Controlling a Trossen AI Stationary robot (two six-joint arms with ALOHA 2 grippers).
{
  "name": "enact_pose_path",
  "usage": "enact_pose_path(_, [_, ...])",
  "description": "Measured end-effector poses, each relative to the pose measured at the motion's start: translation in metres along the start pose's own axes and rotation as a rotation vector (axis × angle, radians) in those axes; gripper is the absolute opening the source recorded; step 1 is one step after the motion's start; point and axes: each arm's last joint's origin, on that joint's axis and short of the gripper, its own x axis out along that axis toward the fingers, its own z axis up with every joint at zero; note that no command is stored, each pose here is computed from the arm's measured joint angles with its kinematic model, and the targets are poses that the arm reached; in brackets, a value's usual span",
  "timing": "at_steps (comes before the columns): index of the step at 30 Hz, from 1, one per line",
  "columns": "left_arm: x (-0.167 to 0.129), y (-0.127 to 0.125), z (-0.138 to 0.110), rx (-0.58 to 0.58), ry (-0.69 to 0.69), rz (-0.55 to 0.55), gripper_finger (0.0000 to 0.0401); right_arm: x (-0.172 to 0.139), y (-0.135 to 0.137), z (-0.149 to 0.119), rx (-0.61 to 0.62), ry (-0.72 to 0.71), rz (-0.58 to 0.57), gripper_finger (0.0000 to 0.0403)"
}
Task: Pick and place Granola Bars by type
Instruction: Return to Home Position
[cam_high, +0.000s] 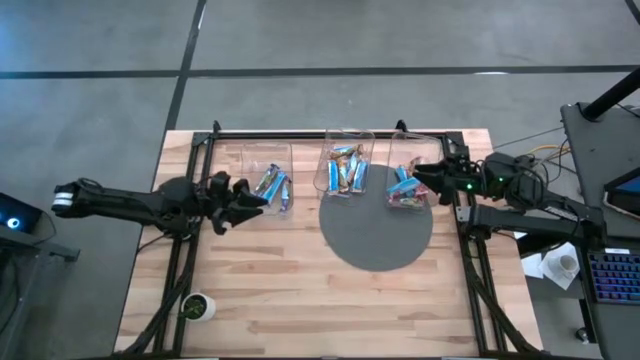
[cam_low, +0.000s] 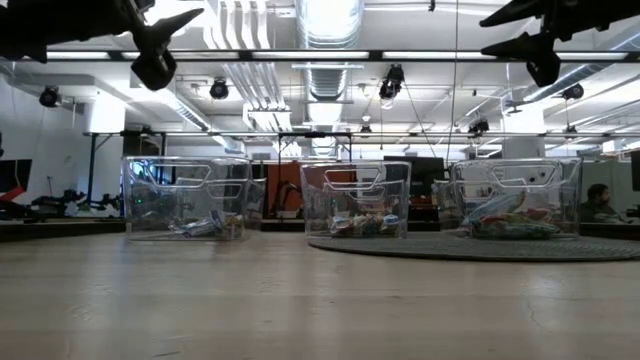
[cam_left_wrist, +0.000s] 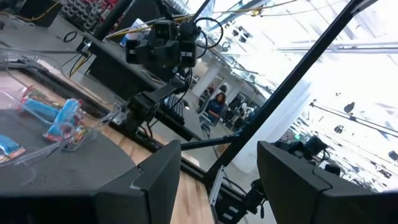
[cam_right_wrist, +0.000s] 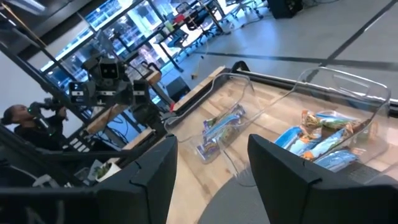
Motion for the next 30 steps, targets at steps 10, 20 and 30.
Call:
enact_pose_path(10, [-0.014,0.004,-0.005,0.027,-0.034,-0.003,0.0193,0.002,0.000,0.000,0.000,0.007,-0.005,0.0187])
enact_pose_path(20, [-0.036,0.030,-0.038,0.844,-0.020,0.000,0.0193,0.002,0.000,0.000,0.000,0.007,-0.005,0.0187])
enact_pose_path(30, [-0.050,0.037,-0.038,0.377,-0.157,0.077,0.0193,0.002,0.000,0.000,0.000,0.007,-0.005,0.0187])
